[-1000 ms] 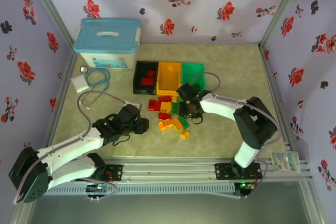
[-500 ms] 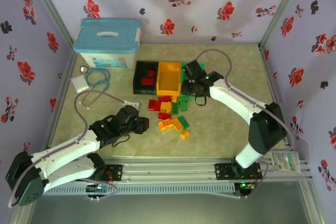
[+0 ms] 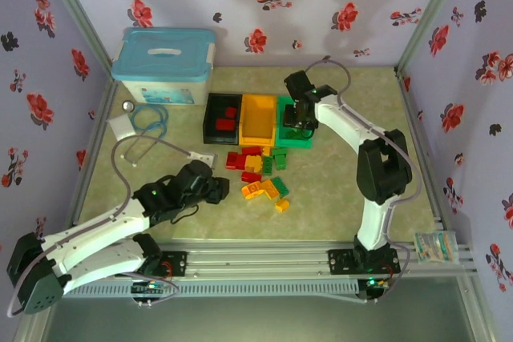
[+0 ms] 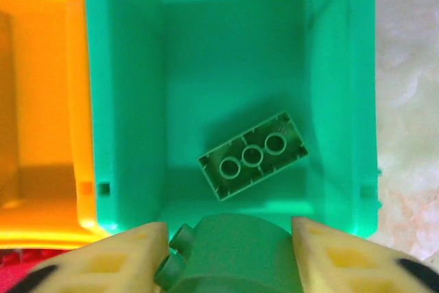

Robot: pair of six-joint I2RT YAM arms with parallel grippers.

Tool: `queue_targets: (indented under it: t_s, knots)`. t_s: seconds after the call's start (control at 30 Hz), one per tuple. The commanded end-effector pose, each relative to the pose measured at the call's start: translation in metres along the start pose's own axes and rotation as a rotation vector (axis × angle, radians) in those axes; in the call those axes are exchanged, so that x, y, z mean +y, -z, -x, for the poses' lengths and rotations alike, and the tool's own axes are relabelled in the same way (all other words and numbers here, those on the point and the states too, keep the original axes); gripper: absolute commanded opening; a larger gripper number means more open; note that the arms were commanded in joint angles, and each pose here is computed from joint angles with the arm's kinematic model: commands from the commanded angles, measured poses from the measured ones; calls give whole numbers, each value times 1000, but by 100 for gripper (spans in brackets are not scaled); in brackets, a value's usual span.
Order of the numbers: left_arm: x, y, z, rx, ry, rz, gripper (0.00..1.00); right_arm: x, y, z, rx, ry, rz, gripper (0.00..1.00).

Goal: Sort the legos into containers by color
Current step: Place the lego in the container, then pick up the lego from the center of the table.

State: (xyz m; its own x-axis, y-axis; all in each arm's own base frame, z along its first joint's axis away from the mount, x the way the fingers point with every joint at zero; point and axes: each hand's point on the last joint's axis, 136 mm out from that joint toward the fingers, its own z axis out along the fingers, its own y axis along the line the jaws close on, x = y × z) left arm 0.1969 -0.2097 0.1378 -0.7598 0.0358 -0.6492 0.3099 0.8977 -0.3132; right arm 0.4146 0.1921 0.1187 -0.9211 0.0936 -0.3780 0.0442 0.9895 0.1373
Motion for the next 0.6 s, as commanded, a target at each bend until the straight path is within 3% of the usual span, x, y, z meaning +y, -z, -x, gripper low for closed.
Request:
queue_targets:
  t_s: [0.0, 0.03, 0.07, 0.1, 0.3, 0.57]
  knots:
    - [-20, 4, 15, -8, -11, -49, 49, 2, 11, 10, -3, 4, -1, 66]
    - [-28, 4, 17, 2, -16, -79, 50, 4, 17, 11, -29, -13, 1, 72]
    - [-35, 2, 19, 13, -13, -97, 51, 7, 23, 11, -68, -21, 5, 95]
    - [-39, 1, 21, 22, -12, -105, 52, 8, 27, 8, -101, -21, 4, 99]
    - [-63, -18, 27, 99, -29, -117, 53, 1, 57, -19, -172, -75, 66, 99]
    - [-75, -59, 16, 240, -64, -36, 60, -30, 96, -63, -244, -106, 114, 99]
